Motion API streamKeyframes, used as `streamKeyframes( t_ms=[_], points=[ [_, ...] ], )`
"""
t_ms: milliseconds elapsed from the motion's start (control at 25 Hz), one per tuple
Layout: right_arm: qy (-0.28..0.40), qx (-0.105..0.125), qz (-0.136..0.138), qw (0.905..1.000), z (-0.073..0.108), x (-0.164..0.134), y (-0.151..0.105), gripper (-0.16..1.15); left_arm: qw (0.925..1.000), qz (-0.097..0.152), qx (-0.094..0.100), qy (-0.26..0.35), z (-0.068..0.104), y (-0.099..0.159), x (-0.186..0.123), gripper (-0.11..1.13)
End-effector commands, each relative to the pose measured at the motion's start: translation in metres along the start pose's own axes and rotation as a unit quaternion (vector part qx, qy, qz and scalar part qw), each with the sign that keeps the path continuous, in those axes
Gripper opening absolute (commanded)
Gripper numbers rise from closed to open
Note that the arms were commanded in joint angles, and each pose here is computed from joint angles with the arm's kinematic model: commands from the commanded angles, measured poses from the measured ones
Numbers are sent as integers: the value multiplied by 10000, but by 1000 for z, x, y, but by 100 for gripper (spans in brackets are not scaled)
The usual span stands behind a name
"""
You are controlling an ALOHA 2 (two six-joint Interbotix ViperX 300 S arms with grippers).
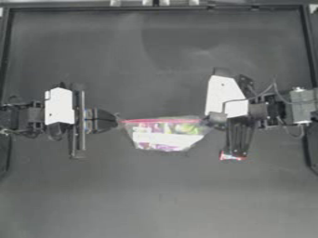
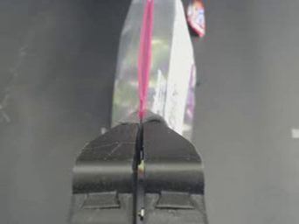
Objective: Put candy in bag
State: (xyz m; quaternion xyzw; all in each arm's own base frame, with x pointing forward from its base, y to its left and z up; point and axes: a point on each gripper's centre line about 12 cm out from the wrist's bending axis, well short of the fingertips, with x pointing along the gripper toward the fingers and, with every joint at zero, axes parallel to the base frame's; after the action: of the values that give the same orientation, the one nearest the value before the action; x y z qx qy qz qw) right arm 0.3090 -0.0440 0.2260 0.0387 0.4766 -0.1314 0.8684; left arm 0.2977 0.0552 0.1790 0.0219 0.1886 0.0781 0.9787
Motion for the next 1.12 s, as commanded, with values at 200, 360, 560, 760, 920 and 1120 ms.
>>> streamKeyframes(
  t_ms=[200,360,560,760,920,1120],
  points=[
    [-34,116,-43,9999,-8,-10,-4,18,9998,59,-21,-180,10,3,-7,2],
    [18,127,-54,9999,-13,-10,-5,18,9998,59,-21,-180,10,3,-7,2],
    [32,219,-60,9997,-19,-12,-6,18,9998,61,-28,-180,10,4,-7,2],
    [-20,277,-47,9996,-20,-15,-6,18,9998,58,-21,-172,9,3,-7,2],
    [-79,280,-31,9996,-18,-16,-6,18,9998,59,-21,-180,10,3,-7,2],
    [-279,270,45,9992,-13,-16,-4,17,9998,64,-28,-211,12,4,-6,2]
  ],
)
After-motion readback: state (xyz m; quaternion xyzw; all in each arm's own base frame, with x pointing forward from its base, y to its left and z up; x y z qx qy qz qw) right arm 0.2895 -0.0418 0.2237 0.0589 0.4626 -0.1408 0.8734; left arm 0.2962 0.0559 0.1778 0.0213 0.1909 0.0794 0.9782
